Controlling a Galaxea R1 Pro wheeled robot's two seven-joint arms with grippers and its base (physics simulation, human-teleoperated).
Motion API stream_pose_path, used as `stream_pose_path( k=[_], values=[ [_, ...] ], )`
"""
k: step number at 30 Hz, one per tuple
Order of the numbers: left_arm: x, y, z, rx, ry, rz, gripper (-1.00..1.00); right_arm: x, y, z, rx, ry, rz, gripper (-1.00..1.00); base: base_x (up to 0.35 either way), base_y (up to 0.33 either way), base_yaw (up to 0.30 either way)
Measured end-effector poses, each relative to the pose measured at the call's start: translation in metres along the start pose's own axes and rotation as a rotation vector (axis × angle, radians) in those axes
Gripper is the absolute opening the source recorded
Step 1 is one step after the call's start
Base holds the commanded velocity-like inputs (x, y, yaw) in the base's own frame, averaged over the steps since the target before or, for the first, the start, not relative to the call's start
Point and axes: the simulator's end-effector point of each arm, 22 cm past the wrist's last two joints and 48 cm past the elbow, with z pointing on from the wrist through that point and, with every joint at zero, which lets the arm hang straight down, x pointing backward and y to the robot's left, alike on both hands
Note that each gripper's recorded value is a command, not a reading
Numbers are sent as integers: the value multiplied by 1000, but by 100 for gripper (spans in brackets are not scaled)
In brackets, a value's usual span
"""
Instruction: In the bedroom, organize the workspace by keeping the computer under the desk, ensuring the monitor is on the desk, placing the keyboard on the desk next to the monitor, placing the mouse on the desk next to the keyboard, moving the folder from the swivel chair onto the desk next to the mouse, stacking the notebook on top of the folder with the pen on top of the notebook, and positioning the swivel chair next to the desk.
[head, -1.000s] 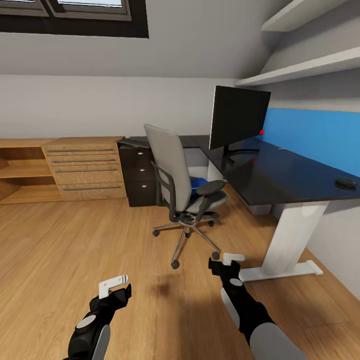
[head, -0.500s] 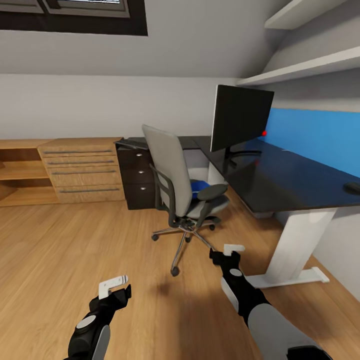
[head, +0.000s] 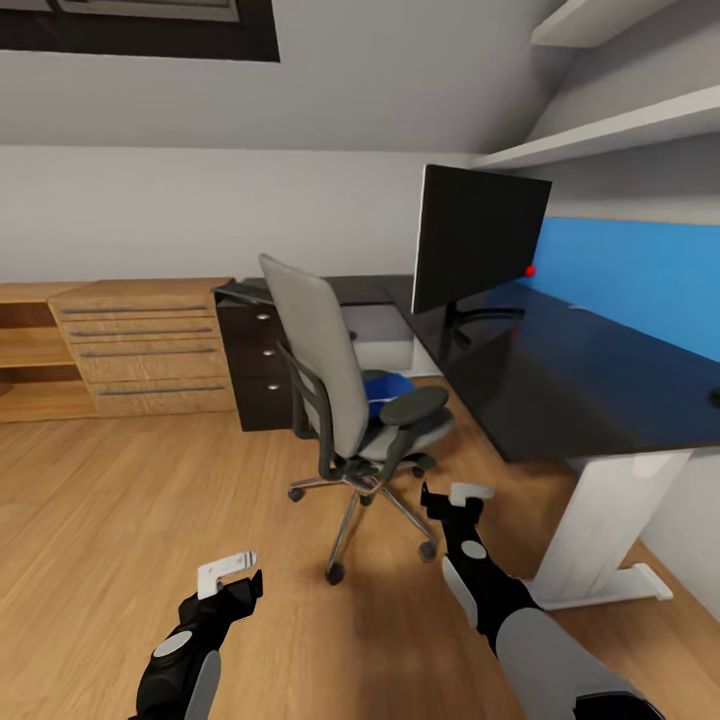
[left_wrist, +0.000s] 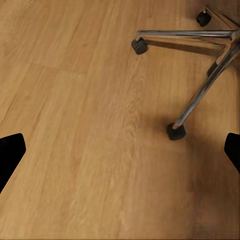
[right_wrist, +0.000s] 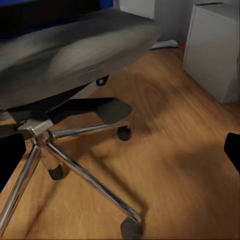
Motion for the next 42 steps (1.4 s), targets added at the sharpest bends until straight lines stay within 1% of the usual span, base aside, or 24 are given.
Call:
stream_pose_path(
  k=[2, 11, 22, 27, 32, 38, 42],
  values=[
    [0, 0, 0, 0, 0, 0, 100, -3, 0, 0, 1, -18, 5, 100, 277, -190, 0],
    [-1, 6, 1, -7, -2, 10, 100, -4, 2, -1, -3, -29, 8, 100, 276, -148, 0],
    [-2, 9, 1, -10, -3, 14, 100, -3, 6, -2, -8, -27, 11, 100, 167, -16, 0],
    [-2, 9, 2, -10, -3, 14, 100, -3, 9, -2, -11, -26, 14, 100, 65, 0, 32],
    [-2, 9, 2, -10, -3, 14, 100, -3, 15, -3, -17, -25, 19, 100, 13, 0, 191],
    [-2, 9, 2, -11, -4, 14, 100, -3, 13, -4, -9, -26, 24, 100, -9, 10, 264],
    [-2, 9, 2, -11, -4, 14, 100, -1, 15, -4, -15, -23, 22, 100, -152, 149, 274]
  ],
)
